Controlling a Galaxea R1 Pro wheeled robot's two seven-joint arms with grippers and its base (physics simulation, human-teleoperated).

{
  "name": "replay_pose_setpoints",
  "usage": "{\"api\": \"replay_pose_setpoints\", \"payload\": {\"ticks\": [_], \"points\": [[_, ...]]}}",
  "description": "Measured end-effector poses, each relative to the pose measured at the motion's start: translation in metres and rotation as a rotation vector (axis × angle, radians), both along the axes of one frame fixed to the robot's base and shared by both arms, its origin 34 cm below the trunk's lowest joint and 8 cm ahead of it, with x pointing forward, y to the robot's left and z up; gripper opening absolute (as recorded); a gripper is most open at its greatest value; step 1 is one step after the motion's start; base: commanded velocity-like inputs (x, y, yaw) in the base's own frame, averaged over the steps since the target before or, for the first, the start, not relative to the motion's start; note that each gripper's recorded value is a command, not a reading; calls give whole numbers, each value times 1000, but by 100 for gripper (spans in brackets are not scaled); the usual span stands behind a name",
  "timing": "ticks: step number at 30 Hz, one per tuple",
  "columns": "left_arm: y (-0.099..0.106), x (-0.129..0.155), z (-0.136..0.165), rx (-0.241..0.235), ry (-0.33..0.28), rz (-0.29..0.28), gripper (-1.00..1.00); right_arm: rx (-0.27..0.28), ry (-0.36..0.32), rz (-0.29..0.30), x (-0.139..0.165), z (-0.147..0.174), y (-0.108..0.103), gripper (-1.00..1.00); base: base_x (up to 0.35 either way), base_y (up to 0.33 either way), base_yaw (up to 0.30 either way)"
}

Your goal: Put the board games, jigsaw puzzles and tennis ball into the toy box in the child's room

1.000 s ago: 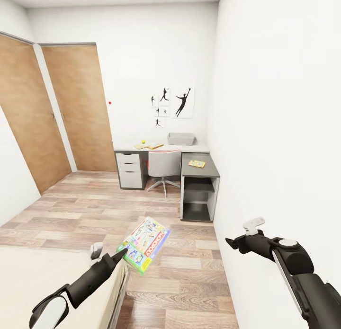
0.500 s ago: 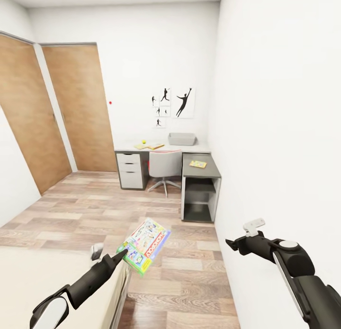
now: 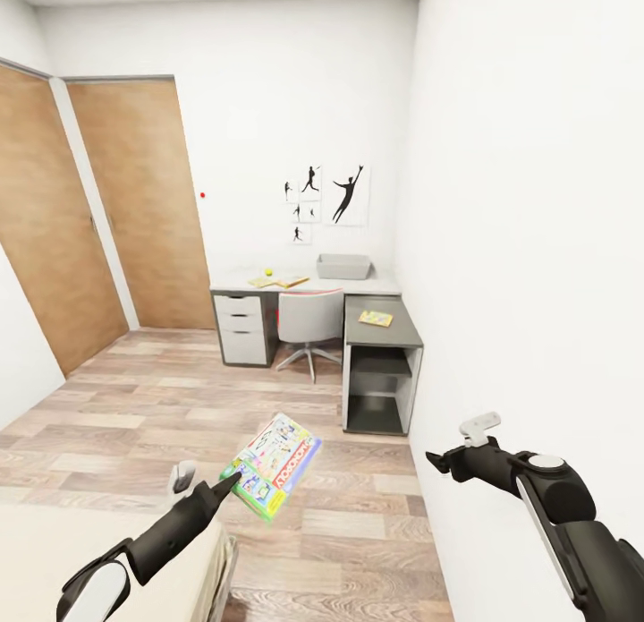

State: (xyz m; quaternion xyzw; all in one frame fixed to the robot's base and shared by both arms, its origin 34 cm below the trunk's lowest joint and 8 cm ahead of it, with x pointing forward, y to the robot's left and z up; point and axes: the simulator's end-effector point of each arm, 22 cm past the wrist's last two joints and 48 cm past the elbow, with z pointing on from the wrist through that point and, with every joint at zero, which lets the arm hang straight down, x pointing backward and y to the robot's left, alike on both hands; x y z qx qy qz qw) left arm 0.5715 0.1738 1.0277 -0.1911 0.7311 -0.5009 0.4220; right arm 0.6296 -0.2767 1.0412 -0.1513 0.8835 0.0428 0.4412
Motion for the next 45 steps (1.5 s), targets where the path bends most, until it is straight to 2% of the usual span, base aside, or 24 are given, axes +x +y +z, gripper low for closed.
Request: {"api": "replay_pose_setpoints", "payload": {"ticks": [21,45], "points": [[0,0,2,-6,-5,1,-100,0,-4,2,-1,1,1,100,337,-109,0],[1,1,3,-6,-9,2,-100,1,-7,6,-2,2,2,100,343,-5,0]]}}
